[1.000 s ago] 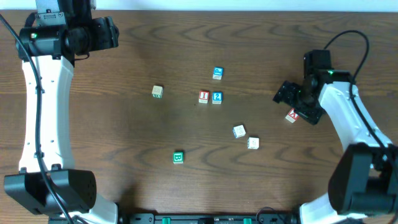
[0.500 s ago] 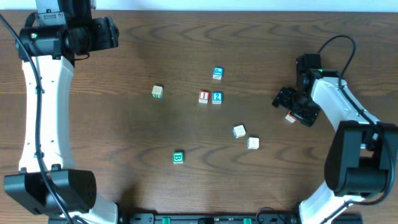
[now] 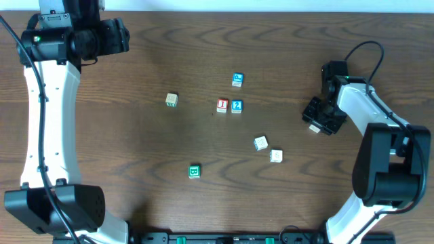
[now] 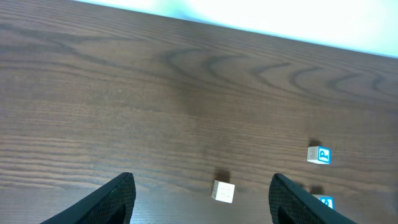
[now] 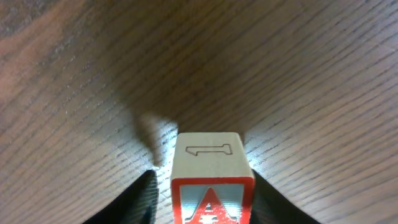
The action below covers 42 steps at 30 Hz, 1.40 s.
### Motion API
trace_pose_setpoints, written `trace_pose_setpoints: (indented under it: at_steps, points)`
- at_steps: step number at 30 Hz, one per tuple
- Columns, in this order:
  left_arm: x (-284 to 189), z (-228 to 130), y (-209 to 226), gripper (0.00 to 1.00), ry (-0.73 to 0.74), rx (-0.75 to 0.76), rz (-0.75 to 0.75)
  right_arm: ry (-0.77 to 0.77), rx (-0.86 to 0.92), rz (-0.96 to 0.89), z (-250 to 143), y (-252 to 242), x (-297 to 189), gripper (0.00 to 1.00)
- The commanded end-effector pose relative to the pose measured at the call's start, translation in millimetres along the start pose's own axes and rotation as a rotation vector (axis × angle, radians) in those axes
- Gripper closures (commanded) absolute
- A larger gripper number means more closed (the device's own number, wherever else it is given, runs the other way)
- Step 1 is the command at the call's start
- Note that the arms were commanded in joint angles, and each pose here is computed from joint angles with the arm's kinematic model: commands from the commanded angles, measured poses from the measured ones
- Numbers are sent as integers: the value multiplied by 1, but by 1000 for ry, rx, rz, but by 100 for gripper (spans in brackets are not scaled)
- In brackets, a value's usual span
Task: Spell out Ai2
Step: 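Reach the right gripper to the red 'A' block and grasp it, then carry the red 'A' block left toward the 'I' block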
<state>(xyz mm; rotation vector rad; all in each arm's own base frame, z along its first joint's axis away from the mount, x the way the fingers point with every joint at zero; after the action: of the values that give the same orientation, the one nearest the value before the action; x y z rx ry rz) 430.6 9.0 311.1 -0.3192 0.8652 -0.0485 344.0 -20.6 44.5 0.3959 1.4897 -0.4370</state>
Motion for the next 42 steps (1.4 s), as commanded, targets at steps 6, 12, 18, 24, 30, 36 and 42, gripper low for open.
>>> trace_pose_setpoints:
  at_steps: [6,12,18,24,30,36,42]
  points:
    - [2,1,2,30,2,16,-6,-5,2,-9,3,-3,2,63]
    - [2,1,2,30,2,17,-5,-5,-10,17,4,1,2,67]
    - [2,1,5,30,-2,20,14,-6,-37,37,4,5,0,71]
    - [1,4,18,30,-15,33,85,-25,-124,142,12,35,-19,83]
    - [-9,12,59,30,-45,-30,182,-220,-395,264,22,127,-95,99]
    - [-24,16,104,30,-71,-115,241,-389,-629,436,-20,242,-167,99]
    - [-28,16,114,30,-77,-144,217,-303,-818,386,-77,296,-144,99]
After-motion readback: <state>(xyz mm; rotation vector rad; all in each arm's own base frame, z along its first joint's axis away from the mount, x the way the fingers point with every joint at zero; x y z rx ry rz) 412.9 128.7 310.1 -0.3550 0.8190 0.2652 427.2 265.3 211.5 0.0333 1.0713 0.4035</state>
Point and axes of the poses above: each gripper's point midway between its finger pads, its own x axis out along the fingers, its own y axis along the line the jaws close on, z = x × y, the point moved 4 cm from there along -x, back along the fingers, and after that the axes turned 6 degrees about -x, right-handed, at the moved point
